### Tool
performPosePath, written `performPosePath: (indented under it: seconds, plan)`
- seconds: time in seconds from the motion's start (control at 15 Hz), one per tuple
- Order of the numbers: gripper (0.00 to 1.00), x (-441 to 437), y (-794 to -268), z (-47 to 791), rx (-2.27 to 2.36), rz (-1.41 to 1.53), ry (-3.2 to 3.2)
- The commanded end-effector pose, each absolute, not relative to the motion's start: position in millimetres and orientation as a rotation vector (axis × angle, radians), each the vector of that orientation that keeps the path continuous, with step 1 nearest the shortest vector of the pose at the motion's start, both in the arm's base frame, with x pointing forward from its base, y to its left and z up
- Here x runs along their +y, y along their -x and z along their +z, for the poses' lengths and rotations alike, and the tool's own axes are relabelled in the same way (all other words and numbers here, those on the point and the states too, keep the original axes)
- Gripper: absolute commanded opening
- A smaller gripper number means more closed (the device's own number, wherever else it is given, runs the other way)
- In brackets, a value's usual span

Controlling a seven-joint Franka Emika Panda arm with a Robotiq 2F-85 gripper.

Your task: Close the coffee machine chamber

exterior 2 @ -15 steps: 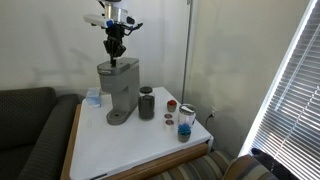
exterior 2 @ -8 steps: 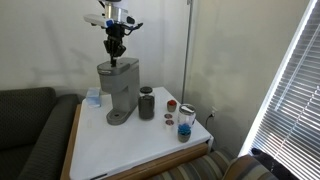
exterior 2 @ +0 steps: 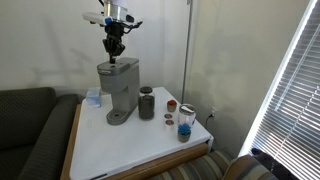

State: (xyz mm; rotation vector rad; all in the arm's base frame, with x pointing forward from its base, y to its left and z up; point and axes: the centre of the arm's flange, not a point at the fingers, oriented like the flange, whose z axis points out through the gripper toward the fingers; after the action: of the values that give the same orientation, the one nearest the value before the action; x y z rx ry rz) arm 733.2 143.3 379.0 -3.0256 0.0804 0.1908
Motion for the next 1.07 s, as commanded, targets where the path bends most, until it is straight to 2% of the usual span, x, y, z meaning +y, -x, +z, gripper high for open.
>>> performPosePath:
  seconds: [0.0, 0.33, 1.0]
  plan:
    - [0.0, 135.3, -713.1, 381.0, 0.092, 0.299, 3.006]
    - [0.0, 136.1, -709.1, 372.5, 0.086, 0.392, 2.988]
    - [0.01, 143.0, -720.9, 370.2, 0.08, 0.346, 3.007]
